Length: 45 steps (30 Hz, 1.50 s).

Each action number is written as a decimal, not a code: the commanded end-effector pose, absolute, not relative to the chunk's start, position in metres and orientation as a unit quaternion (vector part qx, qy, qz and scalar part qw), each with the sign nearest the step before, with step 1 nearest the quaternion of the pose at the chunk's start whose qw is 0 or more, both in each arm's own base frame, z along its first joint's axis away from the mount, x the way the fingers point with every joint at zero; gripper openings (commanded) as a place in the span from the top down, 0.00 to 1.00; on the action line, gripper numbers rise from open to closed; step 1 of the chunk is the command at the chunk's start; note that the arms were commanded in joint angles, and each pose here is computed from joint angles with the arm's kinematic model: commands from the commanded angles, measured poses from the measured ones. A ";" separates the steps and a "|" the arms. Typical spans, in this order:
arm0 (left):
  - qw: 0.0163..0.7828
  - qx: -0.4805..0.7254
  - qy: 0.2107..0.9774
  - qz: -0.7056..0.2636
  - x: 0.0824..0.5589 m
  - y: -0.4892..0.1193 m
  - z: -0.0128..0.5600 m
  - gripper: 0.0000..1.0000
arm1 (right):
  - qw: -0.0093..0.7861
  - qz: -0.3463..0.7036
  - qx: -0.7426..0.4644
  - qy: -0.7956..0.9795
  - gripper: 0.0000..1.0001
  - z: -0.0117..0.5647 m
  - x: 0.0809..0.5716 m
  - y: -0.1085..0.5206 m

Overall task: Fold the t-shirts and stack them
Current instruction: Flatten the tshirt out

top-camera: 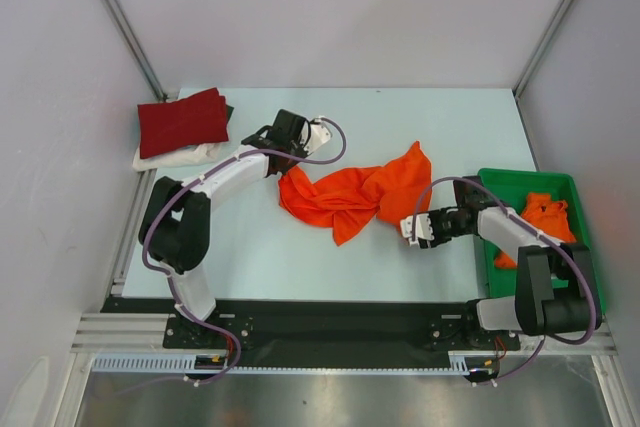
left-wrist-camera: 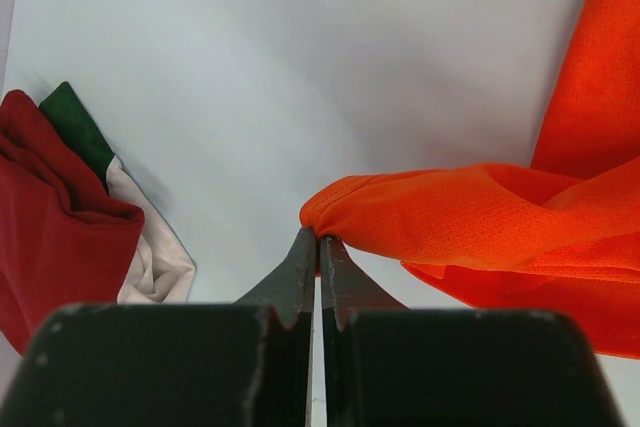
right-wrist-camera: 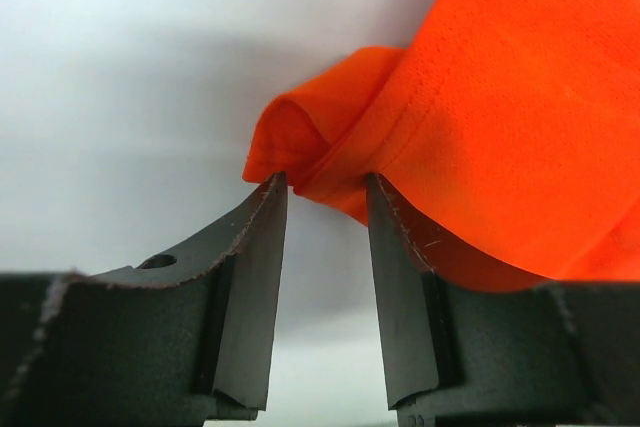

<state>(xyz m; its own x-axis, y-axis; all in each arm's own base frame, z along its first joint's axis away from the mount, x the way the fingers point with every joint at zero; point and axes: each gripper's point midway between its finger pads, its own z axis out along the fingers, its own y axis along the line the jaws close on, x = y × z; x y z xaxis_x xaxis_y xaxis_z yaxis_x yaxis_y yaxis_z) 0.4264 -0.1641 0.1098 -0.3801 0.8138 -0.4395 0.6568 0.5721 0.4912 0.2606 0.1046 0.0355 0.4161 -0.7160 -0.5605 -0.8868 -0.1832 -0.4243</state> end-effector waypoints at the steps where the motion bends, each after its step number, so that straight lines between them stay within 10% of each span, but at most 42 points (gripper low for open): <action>1: 0.352 0.435 0.820 0.119 0.434 -0.171 0.119 1.00 | 0.371 0.117 -0.772 0.502 0.58 0.041 0.270 0.113; 14: 0.352 0.434 0.821 0.120 0.436 -0.172 0.117 1.00 | 0.358 0.107 -0.769 0.519 0.67 0.032 0.279 0.112; 23: 0.352 0.437 0.819 0.120 0.435 -0.174 0.117 1.00 | 0.372 0.080 -0.749 0.543 1.00 0.042 0.293 0.110; 45: 0.556 0.367 0.735 0.127 0.397 -0.152 0.334 1.00 | 0.599 -0.001 -0.311 0.738 1.00 0.335 0.426 0.056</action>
